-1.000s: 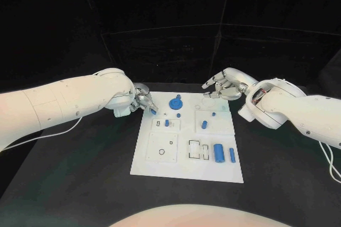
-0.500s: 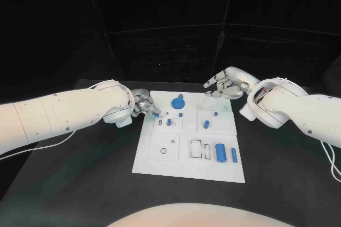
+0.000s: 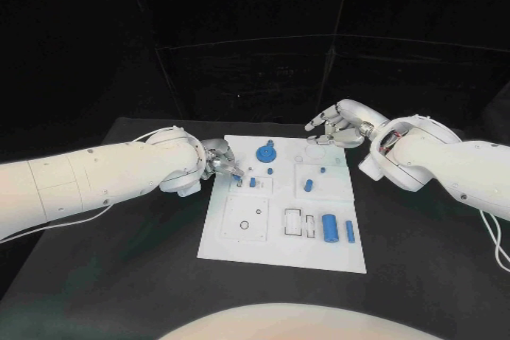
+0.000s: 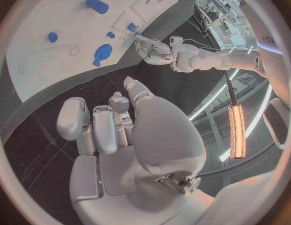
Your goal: Assemble the parts on the task board
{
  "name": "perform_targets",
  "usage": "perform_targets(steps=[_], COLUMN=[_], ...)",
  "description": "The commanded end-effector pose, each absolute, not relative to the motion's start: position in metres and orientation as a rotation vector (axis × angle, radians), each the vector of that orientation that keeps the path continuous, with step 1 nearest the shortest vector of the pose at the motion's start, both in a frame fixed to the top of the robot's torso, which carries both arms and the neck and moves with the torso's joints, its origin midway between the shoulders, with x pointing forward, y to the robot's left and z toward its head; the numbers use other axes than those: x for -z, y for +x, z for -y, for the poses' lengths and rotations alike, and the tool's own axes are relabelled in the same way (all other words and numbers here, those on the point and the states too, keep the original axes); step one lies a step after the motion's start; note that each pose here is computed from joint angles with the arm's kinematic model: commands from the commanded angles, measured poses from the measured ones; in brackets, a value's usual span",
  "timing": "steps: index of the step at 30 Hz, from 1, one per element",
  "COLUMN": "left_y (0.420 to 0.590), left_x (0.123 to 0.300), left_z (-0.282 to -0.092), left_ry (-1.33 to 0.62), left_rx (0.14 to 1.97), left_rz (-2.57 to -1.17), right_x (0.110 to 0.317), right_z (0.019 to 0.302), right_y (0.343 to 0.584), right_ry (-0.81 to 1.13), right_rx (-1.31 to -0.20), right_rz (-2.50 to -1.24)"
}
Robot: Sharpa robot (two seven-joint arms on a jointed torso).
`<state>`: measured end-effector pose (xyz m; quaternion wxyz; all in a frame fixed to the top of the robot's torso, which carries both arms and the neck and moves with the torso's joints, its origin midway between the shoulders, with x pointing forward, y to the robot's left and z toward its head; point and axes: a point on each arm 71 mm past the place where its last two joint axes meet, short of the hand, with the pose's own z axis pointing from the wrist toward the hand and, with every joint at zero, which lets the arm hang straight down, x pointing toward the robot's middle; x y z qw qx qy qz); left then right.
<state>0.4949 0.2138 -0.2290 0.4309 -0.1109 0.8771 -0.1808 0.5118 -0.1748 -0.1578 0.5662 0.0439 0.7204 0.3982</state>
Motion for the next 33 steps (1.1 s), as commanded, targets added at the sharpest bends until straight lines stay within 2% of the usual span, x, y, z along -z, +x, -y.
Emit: perform_targets(steps=[1, 33], left_y=[0.4933, 0.4954], left_x=[0.2304, 0.2348], left_z=[-0.2113, -0.2059], left_ry=[-0.225, -0.205], left_rx=[0.422, 0.367], left_rz=[-2.219, -2.264], right_x=[0.1567, 0.1568], right_z=[0.1735, 0.1721], right_y=[0.5117, 0.5118], right_ry=[0.096, 0.094], right_rx=[-0.942, -0.944], right_rz=[-1.695, -1.695])
